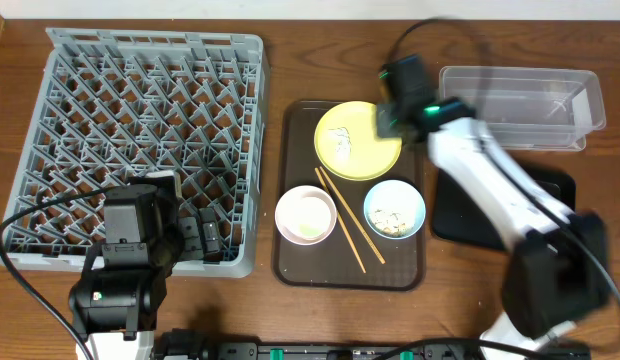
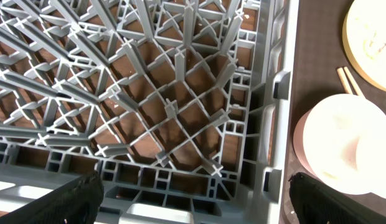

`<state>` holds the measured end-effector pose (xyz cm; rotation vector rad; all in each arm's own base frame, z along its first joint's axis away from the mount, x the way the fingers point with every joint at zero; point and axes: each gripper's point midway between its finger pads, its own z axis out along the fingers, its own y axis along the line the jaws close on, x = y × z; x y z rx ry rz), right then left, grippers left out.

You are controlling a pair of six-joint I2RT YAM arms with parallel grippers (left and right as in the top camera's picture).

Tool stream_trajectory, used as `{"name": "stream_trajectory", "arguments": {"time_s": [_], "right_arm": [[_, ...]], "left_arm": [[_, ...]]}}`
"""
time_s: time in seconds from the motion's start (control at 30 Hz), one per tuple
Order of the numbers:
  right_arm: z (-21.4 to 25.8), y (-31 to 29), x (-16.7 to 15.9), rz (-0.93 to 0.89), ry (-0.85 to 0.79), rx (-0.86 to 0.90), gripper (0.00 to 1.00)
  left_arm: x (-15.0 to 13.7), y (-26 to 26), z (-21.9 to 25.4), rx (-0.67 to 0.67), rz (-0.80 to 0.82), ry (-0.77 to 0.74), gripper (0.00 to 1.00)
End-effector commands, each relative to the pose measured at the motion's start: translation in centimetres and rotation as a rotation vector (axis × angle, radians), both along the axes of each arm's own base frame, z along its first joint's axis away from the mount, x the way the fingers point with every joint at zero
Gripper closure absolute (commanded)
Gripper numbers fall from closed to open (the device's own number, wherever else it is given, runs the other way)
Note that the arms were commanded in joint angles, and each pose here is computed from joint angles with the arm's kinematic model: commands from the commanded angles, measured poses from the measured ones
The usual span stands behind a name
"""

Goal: Sort waste into correct bins and load items into the dishwasher
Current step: 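Grasp the green snack wrapper on the yellow plate with the right gripper, then carry the wrapper to the clear bin and release it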

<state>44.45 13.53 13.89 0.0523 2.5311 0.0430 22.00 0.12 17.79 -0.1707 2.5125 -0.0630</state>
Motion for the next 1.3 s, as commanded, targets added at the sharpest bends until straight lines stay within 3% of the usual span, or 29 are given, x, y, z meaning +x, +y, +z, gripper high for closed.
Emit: {"name": "stream_trajectory", "arguments": {"time_s": [0.0, 0.17, 0.4, 0.47, 0.53, 0.57, 0.67, 0.93, 1.13, 1.27], "right_arm": [[4.2, -6.8, 1.0, -0.347, -0.129, -0.002, 0.99], [3.2, -12.2, 1.2, -0.634, -0.123, 0.108, 0.99], [0.2, -15.8, 2.2, -0.726, -0.077, 0.135, 0.98], [-0.1, -16.2, 2.3, -0.732, -0.069, 0.144, 0.89], [0.3, -16.3, 2.7, -0.728, -0.089, 0.159, 0.7], [0.8, -16.3, 3.0, -0.71, -0.108, 0.159, 0.58], [3.2, -15.3, 3.8, -0.609, -0.162, 0.175, 0.45], [6.8, -4.2, 2.7, -0.084, -0.156, 0.264, 0.39], [2.6, 4.1, 0.6, 0.148, -0.054, 0.187, 0.25], [-1.6, 7.2, -0.1, 0.197, 0.019, 0.135, 0.26]], "left_arm": [[0.2, 0.0, 0.9, -0.004, 0.006, -0.021, 0.03], [0.2, 0.0, 0.9, -0.004, 0.006, -0.021, 0.03], [0.2, 0.0, 0.9, -0.004, 0.006, -0.021, 0.03], [0.2, 0.0, 0.9, -0.004, 0.006, -0.021, 0.03], [0.2, 0.0, 0.9, -0.004, 0.006, -0.021, 0.03], [0.2, 0.0, 0.9, -0.004, 0.006, -0.021, 0.03], [0.2, 0.0, 0.9, -0.004, 0.006, -0.021, 0.03], [0.2, 0.0, 0.9, -0.004, 0.006, -0.021, 0.03], [0.2, 0.0, 0.9, -0.004, 0.006, -0.021, 0.03], [0.2, 0.0, 0.8, -0.004, 0.006, -0.019, 0.03]]}}
